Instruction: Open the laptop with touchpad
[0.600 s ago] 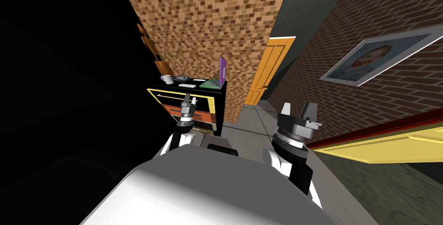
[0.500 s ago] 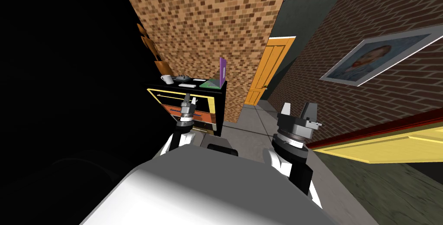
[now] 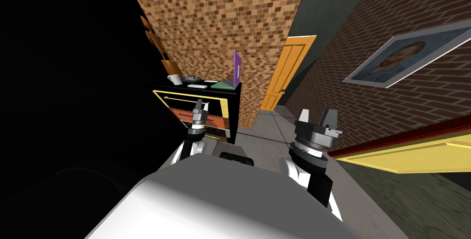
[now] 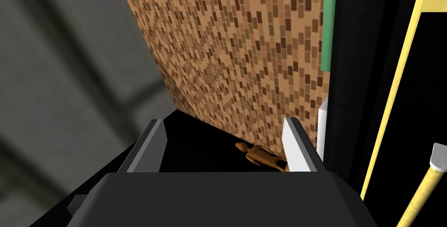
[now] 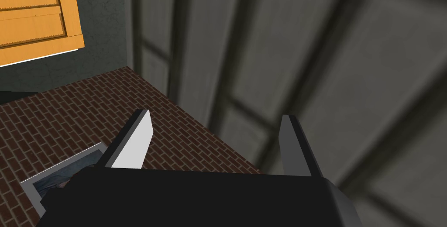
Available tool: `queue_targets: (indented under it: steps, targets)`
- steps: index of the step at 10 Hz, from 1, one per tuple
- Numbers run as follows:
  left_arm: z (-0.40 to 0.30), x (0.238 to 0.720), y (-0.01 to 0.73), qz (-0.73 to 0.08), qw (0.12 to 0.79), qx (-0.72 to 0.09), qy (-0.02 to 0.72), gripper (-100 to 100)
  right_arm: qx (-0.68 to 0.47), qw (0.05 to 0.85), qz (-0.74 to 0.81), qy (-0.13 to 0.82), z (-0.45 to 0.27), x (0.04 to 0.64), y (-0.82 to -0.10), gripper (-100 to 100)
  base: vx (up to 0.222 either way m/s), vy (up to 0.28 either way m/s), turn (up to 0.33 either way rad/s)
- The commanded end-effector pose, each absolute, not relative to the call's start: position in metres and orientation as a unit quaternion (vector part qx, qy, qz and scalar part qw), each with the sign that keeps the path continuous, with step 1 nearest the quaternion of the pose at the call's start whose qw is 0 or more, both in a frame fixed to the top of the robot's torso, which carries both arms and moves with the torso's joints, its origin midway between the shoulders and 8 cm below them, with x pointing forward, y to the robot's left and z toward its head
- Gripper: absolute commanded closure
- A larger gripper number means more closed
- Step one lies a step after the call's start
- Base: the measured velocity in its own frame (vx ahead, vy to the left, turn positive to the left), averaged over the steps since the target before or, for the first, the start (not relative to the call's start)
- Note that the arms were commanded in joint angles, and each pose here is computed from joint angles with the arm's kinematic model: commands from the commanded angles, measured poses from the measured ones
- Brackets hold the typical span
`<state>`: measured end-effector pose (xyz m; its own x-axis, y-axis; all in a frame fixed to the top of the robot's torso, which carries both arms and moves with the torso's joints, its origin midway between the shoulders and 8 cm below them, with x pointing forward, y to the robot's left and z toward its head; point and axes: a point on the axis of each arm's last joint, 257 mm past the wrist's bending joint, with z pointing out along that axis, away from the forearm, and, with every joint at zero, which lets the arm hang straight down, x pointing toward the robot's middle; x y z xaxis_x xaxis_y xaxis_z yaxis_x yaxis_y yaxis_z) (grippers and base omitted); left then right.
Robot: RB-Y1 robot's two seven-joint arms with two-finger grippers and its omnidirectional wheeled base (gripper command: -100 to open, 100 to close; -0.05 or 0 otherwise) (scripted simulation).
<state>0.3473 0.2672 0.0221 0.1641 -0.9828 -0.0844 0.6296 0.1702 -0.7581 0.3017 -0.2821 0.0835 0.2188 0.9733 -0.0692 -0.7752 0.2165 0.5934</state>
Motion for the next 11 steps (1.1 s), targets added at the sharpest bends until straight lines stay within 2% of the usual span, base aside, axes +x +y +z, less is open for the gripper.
queue_targets:
  steps: [1,3,4,11]
  targets:
    - [0.022,0.347,0.267,-0.573,0.704,-0.295,0.3,0,0.224,0.748,0.585,0.221,0.083,0.302,-0.282,0,0.0,0.0,0.0]
    - [0.022,0.347,0.267,-0.573,0.704,-0.295,0.3,0,0.224,0.748,0.585,0.221,0.084,0.302,-0.282,0,0.0,0.0,0.0]
    - [0.023,0.352,0.262,-0.577,0.699,-0.285,0.311,-100,0.224,0.748,0.585,0.221,0.084,0.302,-0.282,0,-0.01,-0.01,-0.012]
    - [0.034,0.398,0.225,-0.611,0.661,-0.245,0.361,-100,0.224,0.748,0.584,0.221,0.083,0.302,-0.282,0,-0.067,-0.04,-0.022]
